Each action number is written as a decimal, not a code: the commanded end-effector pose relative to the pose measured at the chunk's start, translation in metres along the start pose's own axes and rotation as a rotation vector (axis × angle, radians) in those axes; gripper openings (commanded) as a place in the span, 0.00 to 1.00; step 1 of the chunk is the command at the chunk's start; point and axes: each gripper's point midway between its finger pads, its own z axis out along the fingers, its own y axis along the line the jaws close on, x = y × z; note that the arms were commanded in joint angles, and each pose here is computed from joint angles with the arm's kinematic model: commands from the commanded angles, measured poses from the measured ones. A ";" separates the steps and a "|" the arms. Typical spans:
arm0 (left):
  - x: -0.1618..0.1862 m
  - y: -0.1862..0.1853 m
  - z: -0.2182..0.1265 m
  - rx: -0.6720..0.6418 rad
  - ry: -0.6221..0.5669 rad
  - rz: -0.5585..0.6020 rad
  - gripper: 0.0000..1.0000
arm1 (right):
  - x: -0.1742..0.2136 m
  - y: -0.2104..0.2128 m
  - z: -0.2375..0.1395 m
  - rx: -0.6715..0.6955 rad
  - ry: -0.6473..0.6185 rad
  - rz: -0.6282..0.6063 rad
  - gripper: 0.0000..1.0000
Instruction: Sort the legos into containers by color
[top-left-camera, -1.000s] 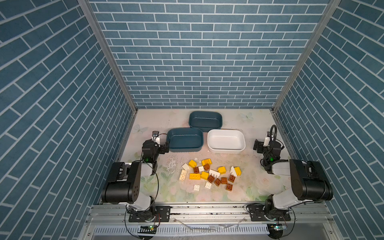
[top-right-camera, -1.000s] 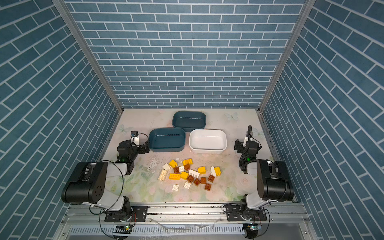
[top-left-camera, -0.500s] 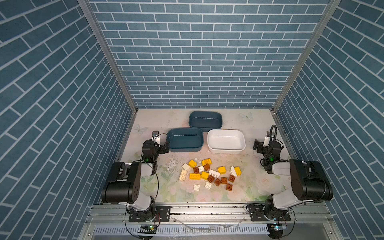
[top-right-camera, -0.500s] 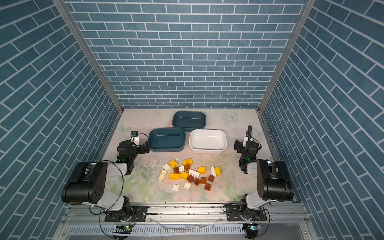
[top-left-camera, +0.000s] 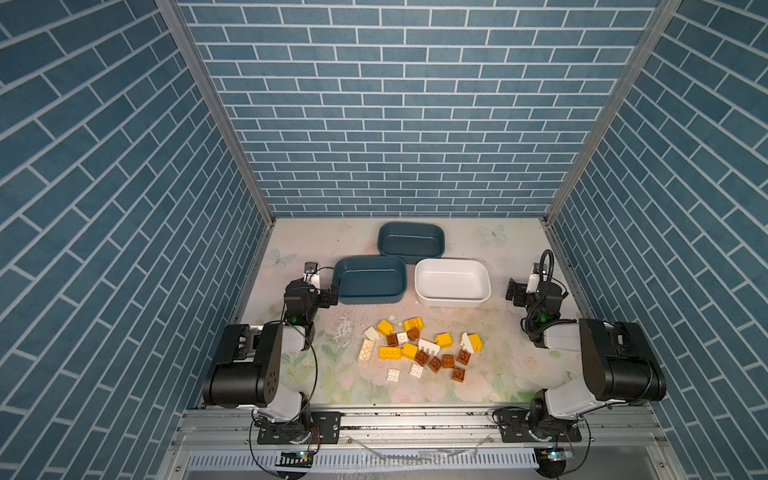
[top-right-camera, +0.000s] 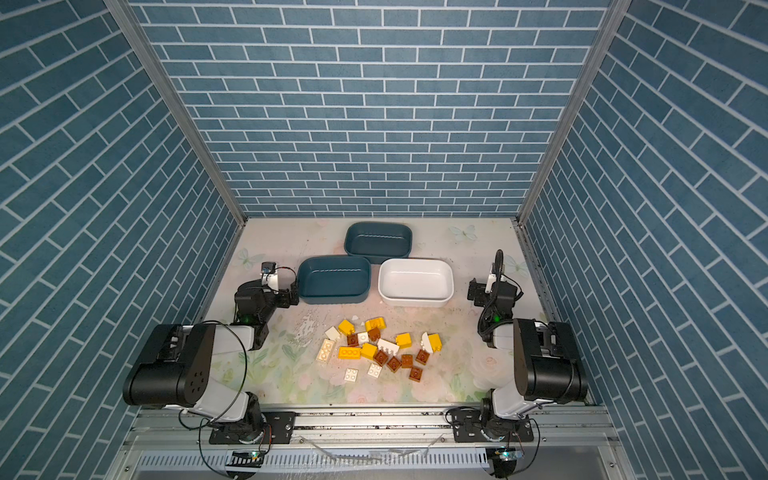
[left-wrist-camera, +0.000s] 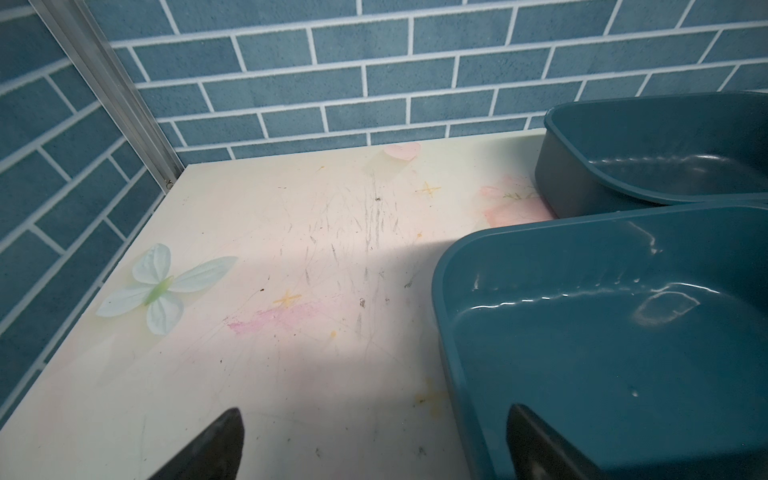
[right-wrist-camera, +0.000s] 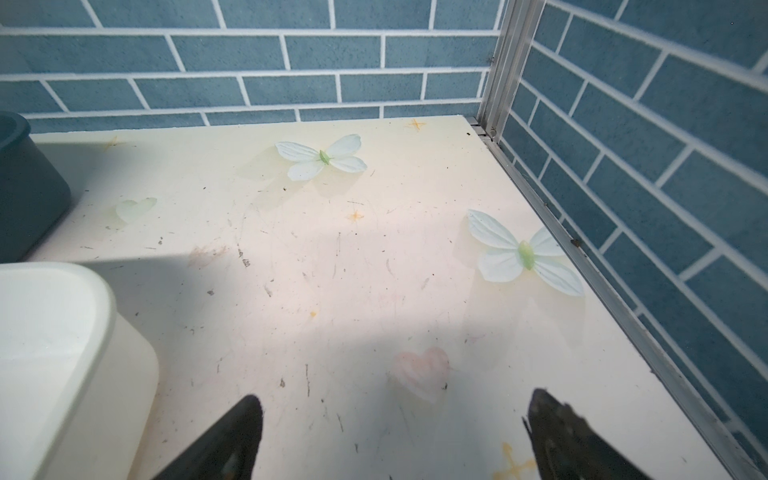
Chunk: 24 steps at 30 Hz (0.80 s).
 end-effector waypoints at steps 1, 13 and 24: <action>0.002 0.002 0.001 -0.003 -0.001 -0.001 0.99 | 0.002 0.001 0.001 -0.005 0.001 0.005 0.99; -0.031 -0.003 -0.010 0.033 0.018 0.015 1.00 | -0.021 0.013 -0.019 -0.082 -0.021 -0.025 0.99; -0.076 -0.011 -0.046 -0.024 0.196 -0.220 1.00 | -0.043 0.065 -0.076 -0.361 0.084 -0.071 0.99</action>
